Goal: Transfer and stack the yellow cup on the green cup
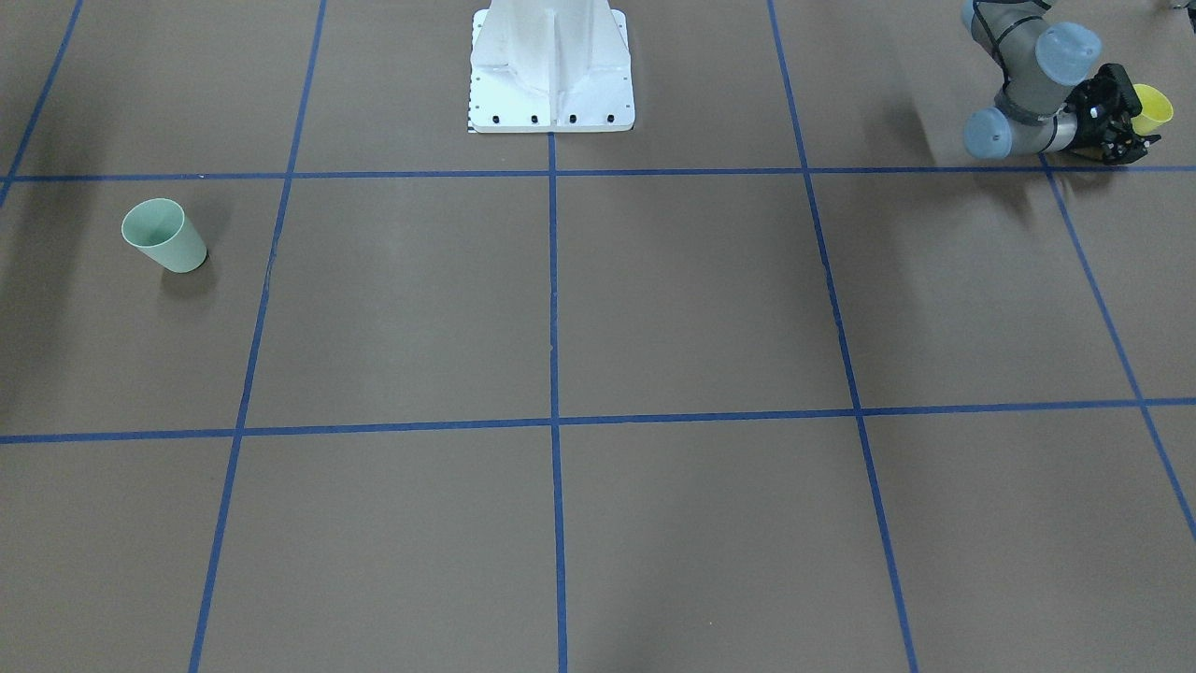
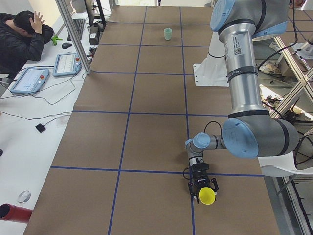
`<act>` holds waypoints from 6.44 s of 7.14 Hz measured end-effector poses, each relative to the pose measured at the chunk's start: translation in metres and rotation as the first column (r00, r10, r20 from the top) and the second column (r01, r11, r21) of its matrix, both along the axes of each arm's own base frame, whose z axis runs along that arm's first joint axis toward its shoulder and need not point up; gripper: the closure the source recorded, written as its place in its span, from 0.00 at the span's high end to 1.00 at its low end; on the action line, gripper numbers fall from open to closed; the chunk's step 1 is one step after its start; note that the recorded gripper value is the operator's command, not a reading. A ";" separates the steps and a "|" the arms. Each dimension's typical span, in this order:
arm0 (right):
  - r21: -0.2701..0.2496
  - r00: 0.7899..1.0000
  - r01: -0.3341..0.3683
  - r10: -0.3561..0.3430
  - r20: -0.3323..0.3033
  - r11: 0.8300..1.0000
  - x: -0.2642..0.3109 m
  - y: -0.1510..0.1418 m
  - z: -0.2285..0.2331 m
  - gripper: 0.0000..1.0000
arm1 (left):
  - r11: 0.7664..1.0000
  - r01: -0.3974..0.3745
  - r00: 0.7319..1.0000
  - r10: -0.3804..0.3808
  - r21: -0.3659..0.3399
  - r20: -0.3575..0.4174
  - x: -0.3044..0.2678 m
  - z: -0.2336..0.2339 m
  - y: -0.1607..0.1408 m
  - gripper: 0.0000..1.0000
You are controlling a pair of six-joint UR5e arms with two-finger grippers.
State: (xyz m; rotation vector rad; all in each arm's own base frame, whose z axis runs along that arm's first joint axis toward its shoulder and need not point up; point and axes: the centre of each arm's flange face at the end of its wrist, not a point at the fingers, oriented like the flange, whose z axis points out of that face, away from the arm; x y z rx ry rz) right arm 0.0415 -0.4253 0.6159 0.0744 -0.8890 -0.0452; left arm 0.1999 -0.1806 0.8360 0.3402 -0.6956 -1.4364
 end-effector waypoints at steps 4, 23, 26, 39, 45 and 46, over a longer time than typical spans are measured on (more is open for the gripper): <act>0.008 1.000 0.000 0.000 0.001 1.000 0.000 -0.003 -0.003 1.00 | 0.989 -0.129 0.992 0.128 -0.069 -0.011 -0.071 -0.021 0.012 0.00; -0.045 0.982 0.032 -0.023 0.189 0.998 -0.376 -0.123 -0.341 0.96 | -0.380 -0.173 -0.077 0.925 0.909 0.372 0.108 -0.493 -0.295 0.00; -0.052 0.961 0.063 -0.046 0.271 0.997 -0.443 -0.086 -0.385 0.95 | -0.436 -0.119 -0.013 0.899 0.892 0.438 0.245 -0.541 -0.200 0.00; -0.110 0.872 0.346 -0.276 0.405 0.932 -0.497 -0.045 -0.448 0.79 | -0.796 0.064 -0.167 0.587 0.602 0.793 0.338 -0.606 -0.128 0.00; -0.124 0.861 0.385 -0.308 0.405 0.914 -0.506 -0.032 -0.436 0.71 | -0.798 0.061 -0.156 0.586 0.600 0.795 0.333 -0.607 -0.138 0.00; -0.125 0.860 0.391 -0.313 0.403 0.912 -0.510 -0.029 -0.434 0.62 | -0.797 0.063 -0.155 0.586 0.600 0.795 0.333 -0.608 -0.138 0.00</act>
